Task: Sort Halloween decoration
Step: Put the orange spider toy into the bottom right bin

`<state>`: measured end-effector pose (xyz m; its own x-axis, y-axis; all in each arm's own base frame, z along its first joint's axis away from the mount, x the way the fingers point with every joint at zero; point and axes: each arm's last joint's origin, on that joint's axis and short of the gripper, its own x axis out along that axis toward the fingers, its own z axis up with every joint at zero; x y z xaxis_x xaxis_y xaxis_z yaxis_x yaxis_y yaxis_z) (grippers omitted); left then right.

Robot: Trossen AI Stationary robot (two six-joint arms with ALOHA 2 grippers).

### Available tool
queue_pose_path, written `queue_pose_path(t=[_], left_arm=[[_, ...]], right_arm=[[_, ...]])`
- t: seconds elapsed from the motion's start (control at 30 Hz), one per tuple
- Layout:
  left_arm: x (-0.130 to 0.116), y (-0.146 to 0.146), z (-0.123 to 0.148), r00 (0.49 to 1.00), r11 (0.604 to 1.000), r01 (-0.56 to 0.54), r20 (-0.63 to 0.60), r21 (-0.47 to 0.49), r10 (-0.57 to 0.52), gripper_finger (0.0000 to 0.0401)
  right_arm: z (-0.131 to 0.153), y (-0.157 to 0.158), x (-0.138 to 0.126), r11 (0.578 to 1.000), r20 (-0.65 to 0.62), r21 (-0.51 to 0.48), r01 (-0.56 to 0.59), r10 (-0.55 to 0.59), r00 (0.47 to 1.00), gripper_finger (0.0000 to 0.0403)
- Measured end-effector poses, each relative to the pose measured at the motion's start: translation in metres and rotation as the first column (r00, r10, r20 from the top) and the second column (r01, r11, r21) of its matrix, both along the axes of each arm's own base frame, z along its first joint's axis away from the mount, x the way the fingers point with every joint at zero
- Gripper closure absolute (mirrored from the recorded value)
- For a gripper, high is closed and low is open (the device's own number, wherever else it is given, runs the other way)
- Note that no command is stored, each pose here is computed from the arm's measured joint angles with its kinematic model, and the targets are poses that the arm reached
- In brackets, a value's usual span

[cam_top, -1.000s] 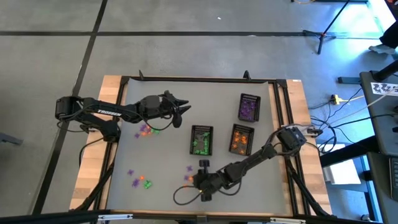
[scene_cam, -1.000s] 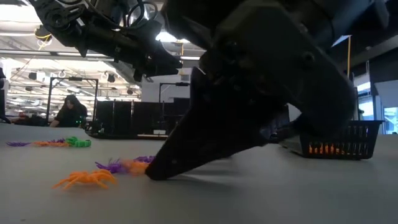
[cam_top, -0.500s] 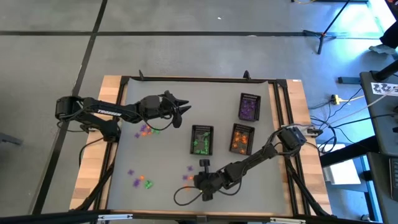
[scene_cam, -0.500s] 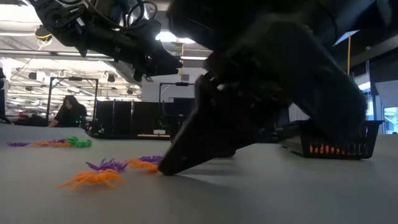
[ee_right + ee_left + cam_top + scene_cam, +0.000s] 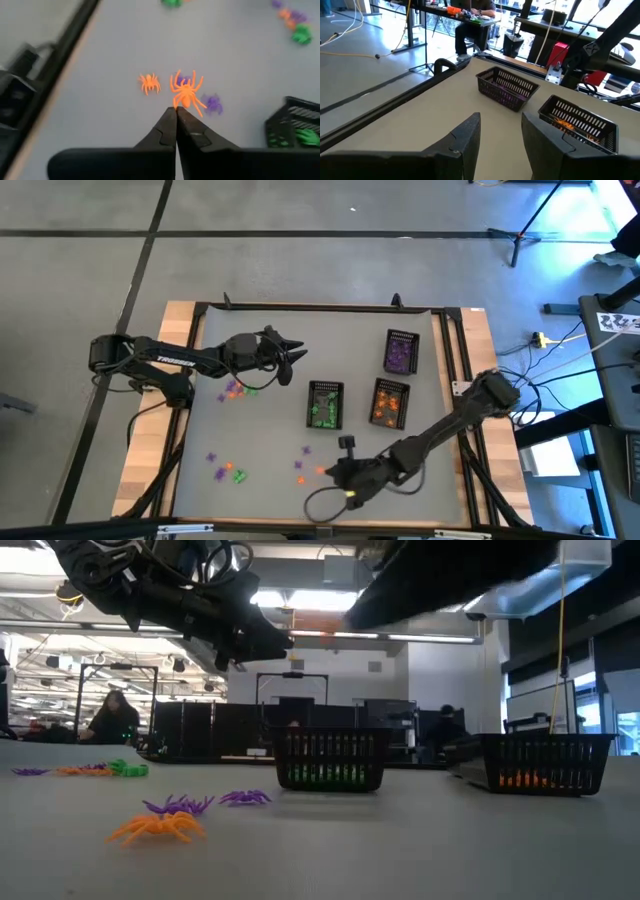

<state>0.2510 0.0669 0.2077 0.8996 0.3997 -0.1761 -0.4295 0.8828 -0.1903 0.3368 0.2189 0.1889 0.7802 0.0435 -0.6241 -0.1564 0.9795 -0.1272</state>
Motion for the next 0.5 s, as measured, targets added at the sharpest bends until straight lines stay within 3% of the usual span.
queue_pose_path(t=[0.23,0.4,0.5], left_arm=[[0.000,0.000,0.000,1.000,1.000,0.000,-0.001,0.000,0.000,0.0266],[0.000,0.000,-0.001,1.000,1.000,0.000,-0.006,-0.001,0.000,0.0266],[0.000,0.000,0.000,1.000,1.000,0.000,-0.005,-0.001,0.000,0.0266]], right_arm=[[-0.003,-0.044,-0.054,0.992,0.121,0.078,0.103,-0.112,0.986,0.0401],[-0.009,-0.084,-0.106,0.947,0.184,0.141,0.290,-0.313,0.932,0.0400],[-0.009,-0.102,-0.131,0.920,0.199,0.215,0.329,-0.370,0.907,0.0400]])
